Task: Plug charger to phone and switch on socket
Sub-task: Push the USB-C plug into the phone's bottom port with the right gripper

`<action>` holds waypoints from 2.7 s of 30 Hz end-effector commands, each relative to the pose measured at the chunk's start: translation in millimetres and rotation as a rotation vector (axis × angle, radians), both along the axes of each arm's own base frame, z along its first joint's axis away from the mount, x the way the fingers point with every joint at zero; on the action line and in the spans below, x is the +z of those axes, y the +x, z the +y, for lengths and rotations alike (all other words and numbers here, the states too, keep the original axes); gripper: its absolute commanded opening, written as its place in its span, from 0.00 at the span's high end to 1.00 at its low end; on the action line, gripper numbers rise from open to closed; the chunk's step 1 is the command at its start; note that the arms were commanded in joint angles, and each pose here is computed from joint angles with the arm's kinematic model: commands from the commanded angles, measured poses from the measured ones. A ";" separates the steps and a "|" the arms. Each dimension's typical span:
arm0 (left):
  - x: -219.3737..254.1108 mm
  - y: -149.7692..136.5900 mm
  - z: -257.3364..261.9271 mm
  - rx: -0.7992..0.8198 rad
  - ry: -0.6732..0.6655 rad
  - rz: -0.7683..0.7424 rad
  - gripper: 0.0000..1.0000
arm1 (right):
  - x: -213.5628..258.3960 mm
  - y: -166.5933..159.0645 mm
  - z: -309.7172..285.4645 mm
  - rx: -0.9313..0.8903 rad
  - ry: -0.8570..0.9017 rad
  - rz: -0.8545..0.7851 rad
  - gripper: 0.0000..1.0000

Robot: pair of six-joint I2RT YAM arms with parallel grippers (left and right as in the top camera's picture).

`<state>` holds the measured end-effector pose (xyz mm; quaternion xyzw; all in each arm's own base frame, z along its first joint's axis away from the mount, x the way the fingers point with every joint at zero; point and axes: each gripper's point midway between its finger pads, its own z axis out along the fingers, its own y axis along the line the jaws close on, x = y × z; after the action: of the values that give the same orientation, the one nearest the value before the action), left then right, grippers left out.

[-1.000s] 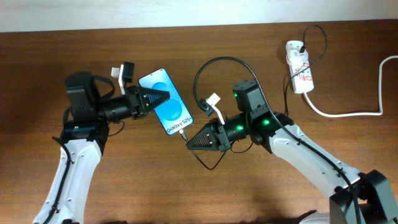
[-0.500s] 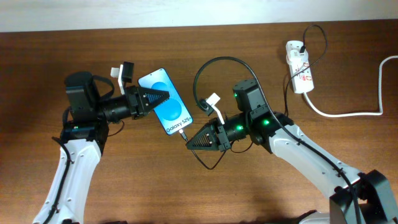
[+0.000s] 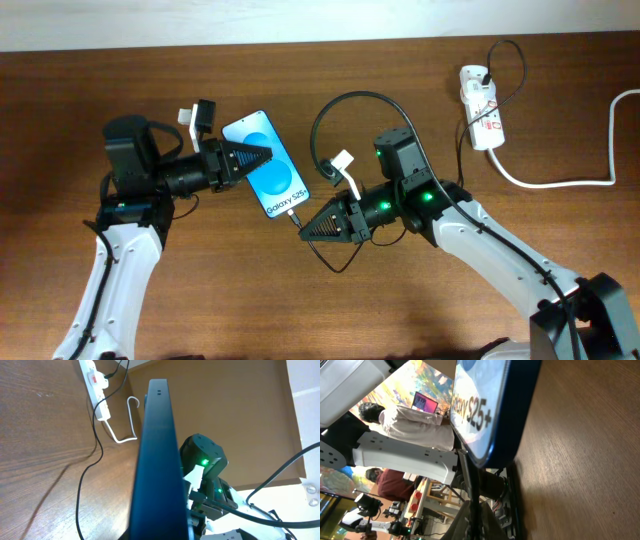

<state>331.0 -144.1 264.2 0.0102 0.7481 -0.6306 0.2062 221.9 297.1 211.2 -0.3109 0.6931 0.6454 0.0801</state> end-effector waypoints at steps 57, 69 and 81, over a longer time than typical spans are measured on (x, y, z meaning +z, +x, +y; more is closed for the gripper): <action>17.7 -40.7 -10.9 -0.236 -0.089 -0.131 1.00 | 14.2 38.9 12.8 -0.146 -0.009 -0.169 0.96; 16.8 -45.4 -17.6 -0.261 -0.093 -0.123 1.00 | 44.5 51.6 19.7 -0.179 0.076 -0.231 0.96; 4.7 -62.7 -38.9 -0.324 -0.078 -0.133 1.00 | 65.2 58.7 19.6 -0.193 0.116 -0.244 0.96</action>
<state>320.4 -152.0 283.2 0.1053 0.7348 -0.6250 0.2417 222.4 315.8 232.4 -0.3264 0.6602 0.6698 0.0943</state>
